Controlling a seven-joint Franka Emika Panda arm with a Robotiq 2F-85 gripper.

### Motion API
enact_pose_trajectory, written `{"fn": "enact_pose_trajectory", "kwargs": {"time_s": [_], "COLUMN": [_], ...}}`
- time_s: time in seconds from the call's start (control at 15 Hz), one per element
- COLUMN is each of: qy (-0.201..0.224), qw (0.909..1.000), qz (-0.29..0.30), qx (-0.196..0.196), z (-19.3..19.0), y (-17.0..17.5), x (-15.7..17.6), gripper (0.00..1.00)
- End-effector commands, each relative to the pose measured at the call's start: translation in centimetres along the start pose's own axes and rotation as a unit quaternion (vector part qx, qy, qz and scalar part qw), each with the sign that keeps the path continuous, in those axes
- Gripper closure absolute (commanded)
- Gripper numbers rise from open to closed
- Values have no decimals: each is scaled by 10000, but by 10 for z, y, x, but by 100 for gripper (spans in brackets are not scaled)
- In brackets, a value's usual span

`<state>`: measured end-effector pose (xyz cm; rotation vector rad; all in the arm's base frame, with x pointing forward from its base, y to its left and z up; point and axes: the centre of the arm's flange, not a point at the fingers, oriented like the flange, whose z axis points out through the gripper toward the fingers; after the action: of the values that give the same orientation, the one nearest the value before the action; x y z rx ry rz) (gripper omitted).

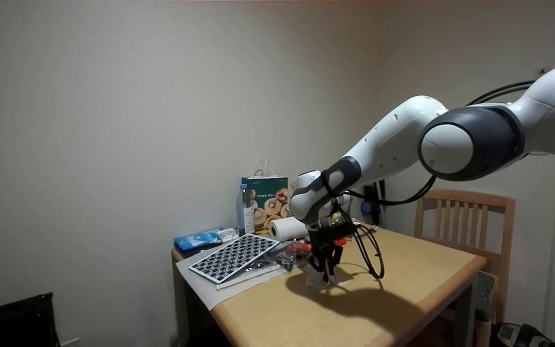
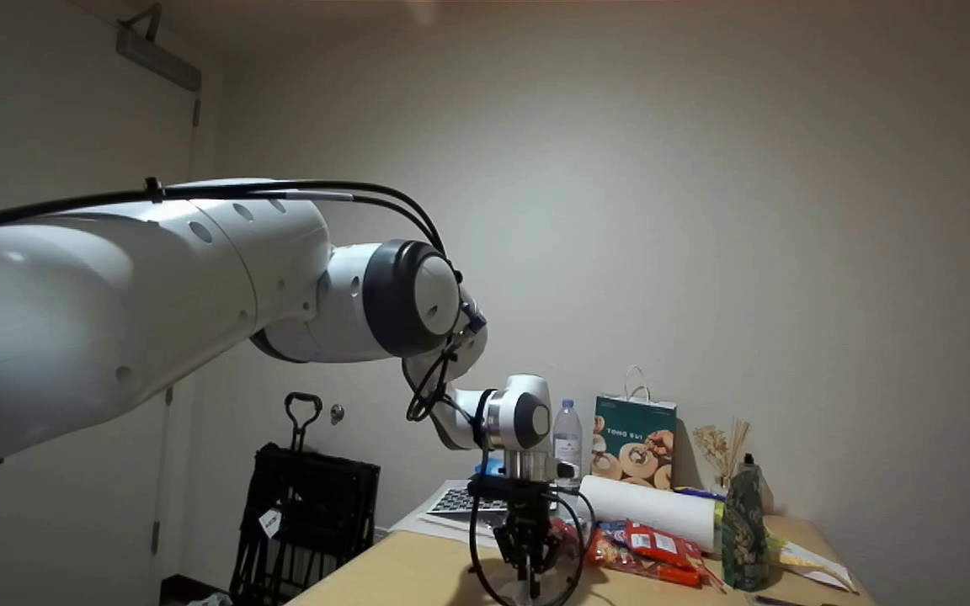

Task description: Use the cloth to wipe the counter

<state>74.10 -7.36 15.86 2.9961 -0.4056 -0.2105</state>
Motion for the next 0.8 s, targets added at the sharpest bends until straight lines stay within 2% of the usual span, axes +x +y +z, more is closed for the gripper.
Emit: {"fn": "enact_pose_trajectory", "kwargs": {"time_s": [0.0,0.07,0.13,0.6,0.73], "qy": [-761,-861,-552,-563,-736], "qw": [9957,9934,9977,9974,9961], "qz": [-493,-719,-402,-444,-484], "qx": [165,253,16,24,97], "z": [-2,0,5,5,20], "y": [8,11,-4,-5,-8], "x": [-35,-50,-16,-16,-32], "gripper": [99,100,100,100,100]}}
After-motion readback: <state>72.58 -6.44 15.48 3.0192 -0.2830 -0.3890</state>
